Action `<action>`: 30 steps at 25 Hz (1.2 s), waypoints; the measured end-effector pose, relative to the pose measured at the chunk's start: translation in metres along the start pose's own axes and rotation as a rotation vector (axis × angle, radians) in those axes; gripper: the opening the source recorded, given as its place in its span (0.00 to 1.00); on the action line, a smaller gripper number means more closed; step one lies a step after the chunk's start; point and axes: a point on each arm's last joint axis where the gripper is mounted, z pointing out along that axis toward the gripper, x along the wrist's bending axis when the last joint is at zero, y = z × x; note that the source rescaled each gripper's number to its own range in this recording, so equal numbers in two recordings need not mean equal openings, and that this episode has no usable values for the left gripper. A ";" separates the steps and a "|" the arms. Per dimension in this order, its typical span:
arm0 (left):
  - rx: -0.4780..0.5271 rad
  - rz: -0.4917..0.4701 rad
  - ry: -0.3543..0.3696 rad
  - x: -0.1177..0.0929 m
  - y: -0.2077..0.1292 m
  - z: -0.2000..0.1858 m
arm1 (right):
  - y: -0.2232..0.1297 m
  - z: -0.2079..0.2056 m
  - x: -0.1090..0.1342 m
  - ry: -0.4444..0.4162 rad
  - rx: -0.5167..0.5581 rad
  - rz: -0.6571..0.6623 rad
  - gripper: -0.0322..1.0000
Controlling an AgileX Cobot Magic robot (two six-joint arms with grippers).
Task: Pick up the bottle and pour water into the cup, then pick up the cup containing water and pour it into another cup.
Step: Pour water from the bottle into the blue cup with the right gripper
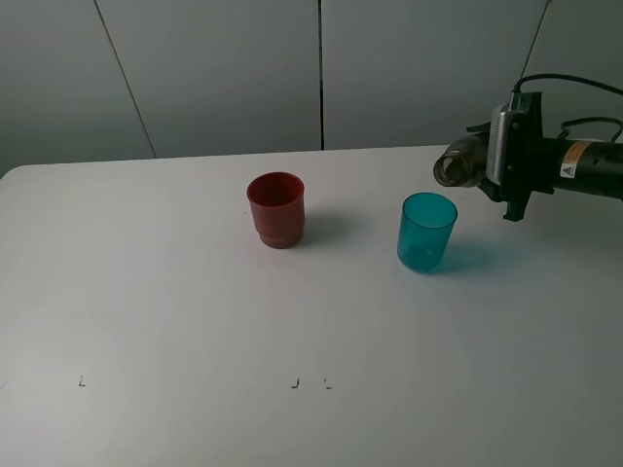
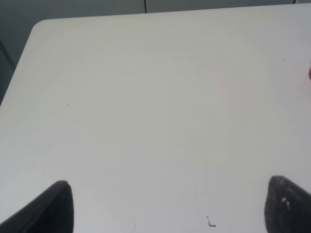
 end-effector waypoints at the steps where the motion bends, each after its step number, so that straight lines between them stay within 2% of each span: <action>1: 0.000 0.000 0.000 0.000 0.000 0.000 | 0.000 0.000 0.000 0.000 0.000 -0.004 0.03; 30: 0.000 -0.007 0.000 0.000 0.000 0.000 | 0.003 0.004 -0.004 -0.037 0.027 -0.128 0.03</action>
